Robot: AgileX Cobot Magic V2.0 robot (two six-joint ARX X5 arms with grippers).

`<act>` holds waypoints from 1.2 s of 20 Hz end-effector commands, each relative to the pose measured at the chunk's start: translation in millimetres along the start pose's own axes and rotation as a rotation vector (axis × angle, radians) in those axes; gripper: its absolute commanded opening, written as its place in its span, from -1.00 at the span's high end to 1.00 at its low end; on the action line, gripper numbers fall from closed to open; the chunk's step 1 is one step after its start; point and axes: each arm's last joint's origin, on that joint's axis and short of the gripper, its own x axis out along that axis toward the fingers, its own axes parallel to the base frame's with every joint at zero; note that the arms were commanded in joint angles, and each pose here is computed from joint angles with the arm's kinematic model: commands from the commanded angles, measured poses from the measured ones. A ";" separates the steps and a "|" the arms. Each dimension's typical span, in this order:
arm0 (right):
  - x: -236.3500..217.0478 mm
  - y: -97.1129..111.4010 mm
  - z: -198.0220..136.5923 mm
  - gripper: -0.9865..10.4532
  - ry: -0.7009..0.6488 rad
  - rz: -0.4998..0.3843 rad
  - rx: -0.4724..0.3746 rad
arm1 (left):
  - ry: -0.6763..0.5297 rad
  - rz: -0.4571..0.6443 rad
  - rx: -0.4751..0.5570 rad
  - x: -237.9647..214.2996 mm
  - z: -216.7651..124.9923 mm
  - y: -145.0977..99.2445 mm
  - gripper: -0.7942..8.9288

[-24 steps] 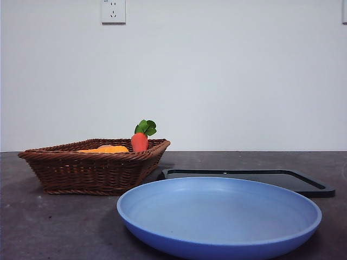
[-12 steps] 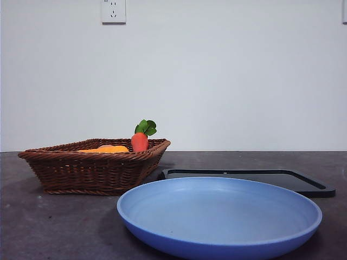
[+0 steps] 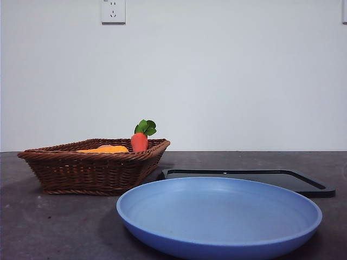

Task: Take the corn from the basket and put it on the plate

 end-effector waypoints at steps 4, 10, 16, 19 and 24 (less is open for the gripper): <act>6.1 10.2 27.1 0.82 0.258 0.042 0.032 | 0.179 -0.114 0.044 1.6 25.0 -14.6 0.82; 19.9 19.2 43.2 0.82 0.535 0.172 0.030 | 0.369 -0.195 0.093 6.8 43.3 -24.5 0.82; 31.6 22.3 40.2 0.82 0.730 0.222 0.001 | 0.497 -0.258 0.106 10.0 50.0 -28.7 0.82; 36.3 21.4 33.5 0.82 0.808 0.220 -0.005 | 0.532 -0.251 0.096 11.4 49.3 -28.2 0.82; 39.0 20.8 31.5 0.36 0.829 0.214 0.000 | 0.532 -0.250 0.096 11.9 49.4 -28.1 0.21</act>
